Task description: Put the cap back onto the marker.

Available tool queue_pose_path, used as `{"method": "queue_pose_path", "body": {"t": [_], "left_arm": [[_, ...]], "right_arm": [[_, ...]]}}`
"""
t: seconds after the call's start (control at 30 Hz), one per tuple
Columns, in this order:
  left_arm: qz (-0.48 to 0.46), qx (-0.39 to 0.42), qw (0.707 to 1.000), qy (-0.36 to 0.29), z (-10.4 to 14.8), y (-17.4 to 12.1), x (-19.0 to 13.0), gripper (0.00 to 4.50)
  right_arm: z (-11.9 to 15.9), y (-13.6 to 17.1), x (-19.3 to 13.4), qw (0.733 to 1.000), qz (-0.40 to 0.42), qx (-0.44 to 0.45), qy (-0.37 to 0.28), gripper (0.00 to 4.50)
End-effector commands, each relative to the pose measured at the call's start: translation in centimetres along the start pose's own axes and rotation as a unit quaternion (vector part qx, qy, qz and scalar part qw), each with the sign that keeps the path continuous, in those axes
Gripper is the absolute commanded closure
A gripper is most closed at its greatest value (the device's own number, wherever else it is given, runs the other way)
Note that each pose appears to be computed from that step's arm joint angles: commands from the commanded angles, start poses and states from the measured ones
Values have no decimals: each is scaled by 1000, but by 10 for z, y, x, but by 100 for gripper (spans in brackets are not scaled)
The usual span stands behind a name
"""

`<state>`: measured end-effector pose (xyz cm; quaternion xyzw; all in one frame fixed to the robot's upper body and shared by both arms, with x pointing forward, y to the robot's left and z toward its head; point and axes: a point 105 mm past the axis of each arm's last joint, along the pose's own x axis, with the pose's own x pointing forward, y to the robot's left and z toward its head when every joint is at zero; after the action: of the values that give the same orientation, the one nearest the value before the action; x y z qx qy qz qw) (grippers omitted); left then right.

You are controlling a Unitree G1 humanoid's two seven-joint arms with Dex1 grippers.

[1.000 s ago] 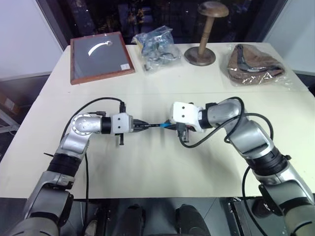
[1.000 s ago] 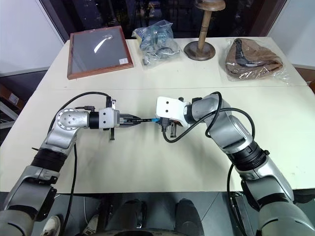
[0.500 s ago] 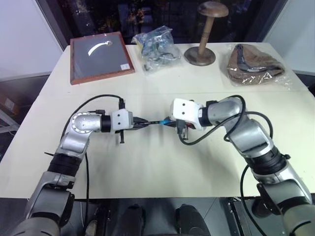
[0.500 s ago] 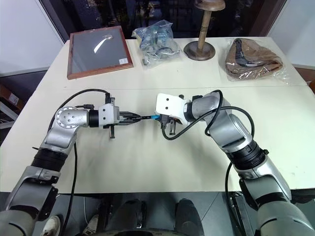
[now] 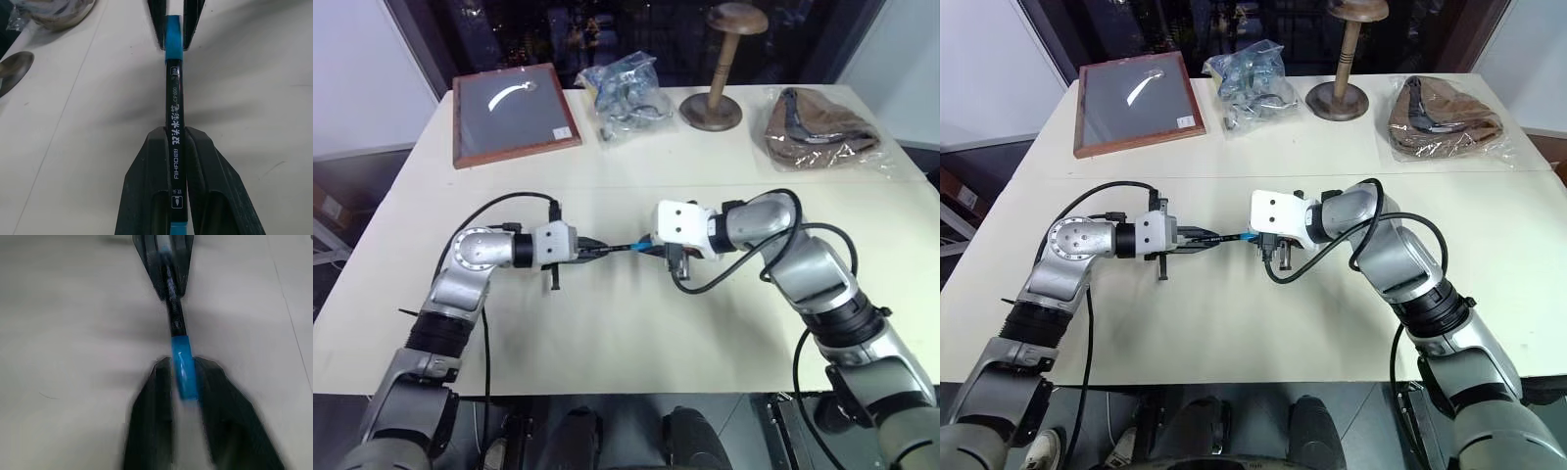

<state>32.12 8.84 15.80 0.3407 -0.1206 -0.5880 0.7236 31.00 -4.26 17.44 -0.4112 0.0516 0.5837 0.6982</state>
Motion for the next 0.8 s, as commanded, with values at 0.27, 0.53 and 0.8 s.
{"method": "queue_pose_path", "body": {"t": [0.27,0.53,0.8], "left_arm": [[39,-22,998,34,-2,-14,-34,450],[125,-87,986,71,-10,-12,-49,450],[310,-267,905,114,-21,-10,-75,450]], "right_arm": [[7,-6,-23,999,-12,-29,-4,3],[1,-18,-41,998,-67,5,-5,3],[-8,-9,-54,990,-115,83,-15,3]]}}
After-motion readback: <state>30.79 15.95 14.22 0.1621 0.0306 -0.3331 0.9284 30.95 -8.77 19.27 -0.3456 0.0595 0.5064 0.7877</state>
